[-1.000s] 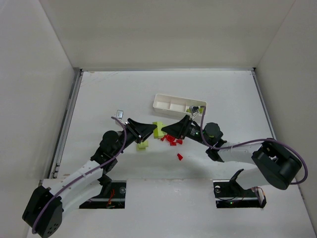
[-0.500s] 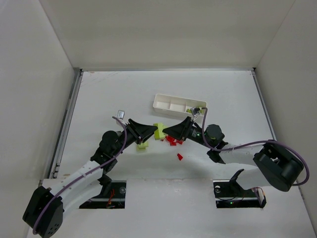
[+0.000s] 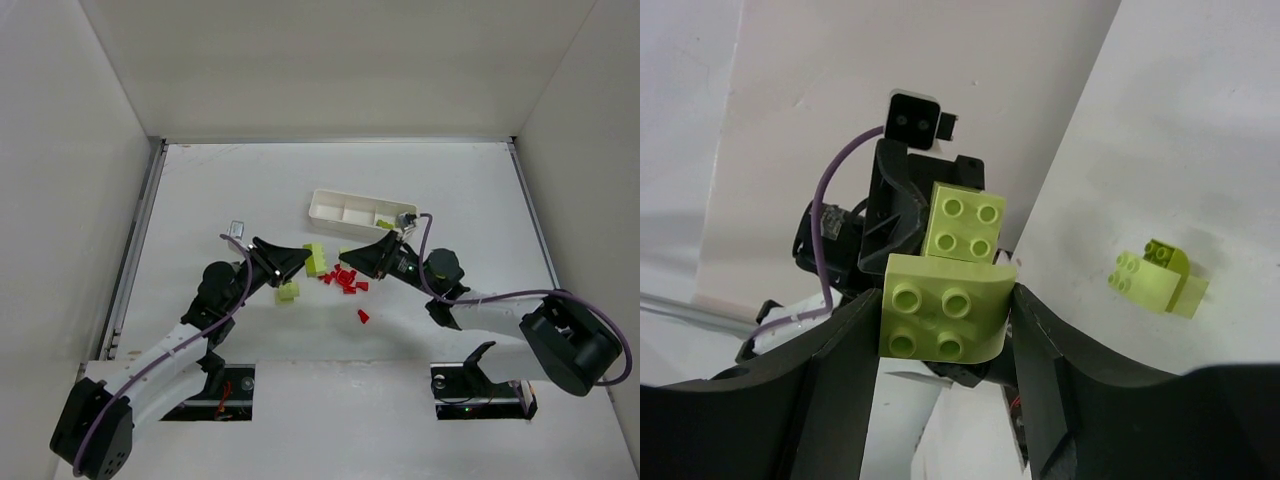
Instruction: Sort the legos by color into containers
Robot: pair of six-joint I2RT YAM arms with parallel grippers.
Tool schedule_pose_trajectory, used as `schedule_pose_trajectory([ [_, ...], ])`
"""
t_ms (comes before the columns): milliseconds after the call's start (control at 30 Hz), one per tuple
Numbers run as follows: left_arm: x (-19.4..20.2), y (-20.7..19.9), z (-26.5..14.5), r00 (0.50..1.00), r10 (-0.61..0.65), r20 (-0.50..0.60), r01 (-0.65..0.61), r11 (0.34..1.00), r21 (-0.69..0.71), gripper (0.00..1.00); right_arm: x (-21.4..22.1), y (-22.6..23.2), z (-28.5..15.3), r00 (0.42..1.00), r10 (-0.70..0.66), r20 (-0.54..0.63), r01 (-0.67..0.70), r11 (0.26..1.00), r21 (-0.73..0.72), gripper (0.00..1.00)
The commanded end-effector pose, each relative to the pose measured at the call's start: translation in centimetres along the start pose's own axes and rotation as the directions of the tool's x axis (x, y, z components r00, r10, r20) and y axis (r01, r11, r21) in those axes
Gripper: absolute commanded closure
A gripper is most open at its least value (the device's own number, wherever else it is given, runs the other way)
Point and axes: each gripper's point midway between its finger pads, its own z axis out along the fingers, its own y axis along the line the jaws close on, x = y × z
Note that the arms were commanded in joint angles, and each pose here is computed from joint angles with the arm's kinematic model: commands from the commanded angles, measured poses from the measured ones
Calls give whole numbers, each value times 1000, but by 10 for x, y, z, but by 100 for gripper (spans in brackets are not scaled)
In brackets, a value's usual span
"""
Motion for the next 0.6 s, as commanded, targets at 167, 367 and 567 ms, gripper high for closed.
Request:
schedule_pose_trajectory([
  [167,-24,-22,1,995,89,50,-91,995,50,83,-51,-15,22,990,-135,41,130,985,111,45],
  [367,-48,-18,5,983,154,102,-153,988,-15,81,-92,-74,45,960,-281,1,254,869,425,45],
  [567,-63,3,9,979,172,109,-161,981,-110,81,-129,-119,54,904,-418,-84,370,671,642,45],
])
